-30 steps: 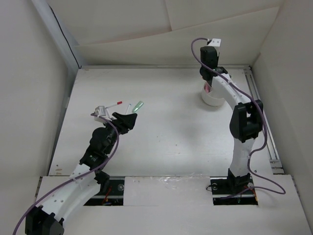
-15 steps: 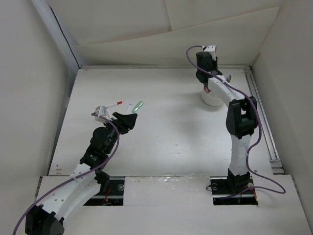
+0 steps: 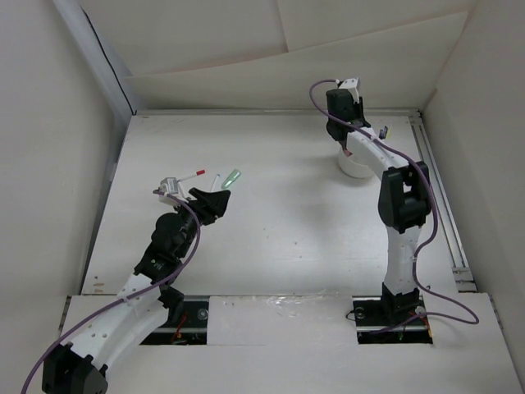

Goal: Sort the stationery into containers
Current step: Place the stationery into the container

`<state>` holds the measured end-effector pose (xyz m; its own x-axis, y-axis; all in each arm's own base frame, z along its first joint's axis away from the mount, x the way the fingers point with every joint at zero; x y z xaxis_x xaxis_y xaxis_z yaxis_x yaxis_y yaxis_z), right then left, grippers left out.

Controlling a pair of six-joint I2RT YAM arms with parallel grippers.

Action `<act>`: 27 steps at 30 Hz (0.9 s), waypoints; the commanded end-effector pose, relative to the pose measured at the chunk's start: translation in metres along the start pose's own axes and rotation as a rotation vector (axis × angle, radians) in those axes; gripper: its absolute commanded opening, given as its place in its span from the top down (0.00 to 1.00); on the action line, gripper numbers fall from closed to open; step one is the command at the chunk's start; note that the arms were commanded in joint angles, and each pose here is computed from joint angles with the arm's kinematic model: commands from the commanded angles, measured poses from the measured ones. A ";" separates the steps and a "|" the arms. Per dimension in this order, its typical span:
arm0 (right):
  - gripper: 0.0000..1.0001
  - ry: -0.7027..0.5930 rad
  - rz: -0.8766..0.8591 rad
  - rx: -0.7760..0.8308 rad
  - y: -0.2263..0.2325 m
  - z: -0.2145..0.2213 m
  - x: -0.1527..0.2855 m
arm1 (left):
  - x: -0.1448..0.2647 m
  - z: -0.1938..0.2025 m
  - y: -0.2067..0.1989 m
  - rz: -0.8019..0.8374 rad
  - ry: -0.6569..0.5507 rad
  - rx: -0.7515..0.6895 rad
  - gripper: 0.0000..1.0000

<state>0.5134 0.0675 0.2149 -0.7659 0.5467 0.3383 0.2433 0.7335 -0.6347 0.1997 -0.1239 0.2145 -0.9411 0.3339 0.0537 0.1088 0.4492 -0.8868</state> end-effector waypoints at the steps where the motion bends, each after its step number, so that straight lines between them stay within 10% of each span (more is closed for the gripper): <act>1: 0.78 -0.025 0.024 -0.013 0.002 -0.006 0.004 | -0.001 -0.003 -0.008 0.045 -0.012 0.009 0.44; 27: 0.54 -0.088 -0.015 -0.030 0.000 -0.026 0.035 | 0.000 -0.002 -0.010 0.062 0.001 0.010 0.44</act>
<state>0.5082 0.0824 0.2099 -0.7737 0.5326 0.3431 0.2137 0.7292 -0.6501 0.1984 -0.1258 0.2151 -0.9340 0.3537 0.0505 0.1203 0.4445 -0.8876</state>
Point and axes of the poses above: each gripper's point midway between its finger pads, its own x axis back along the fingers, its own y axis along the line the jaws close on, z = x × y, the point moved 7 cm from there along x, back along the fingers, and after that the axes turned 14 degrees about x, right-handed, at the moved point
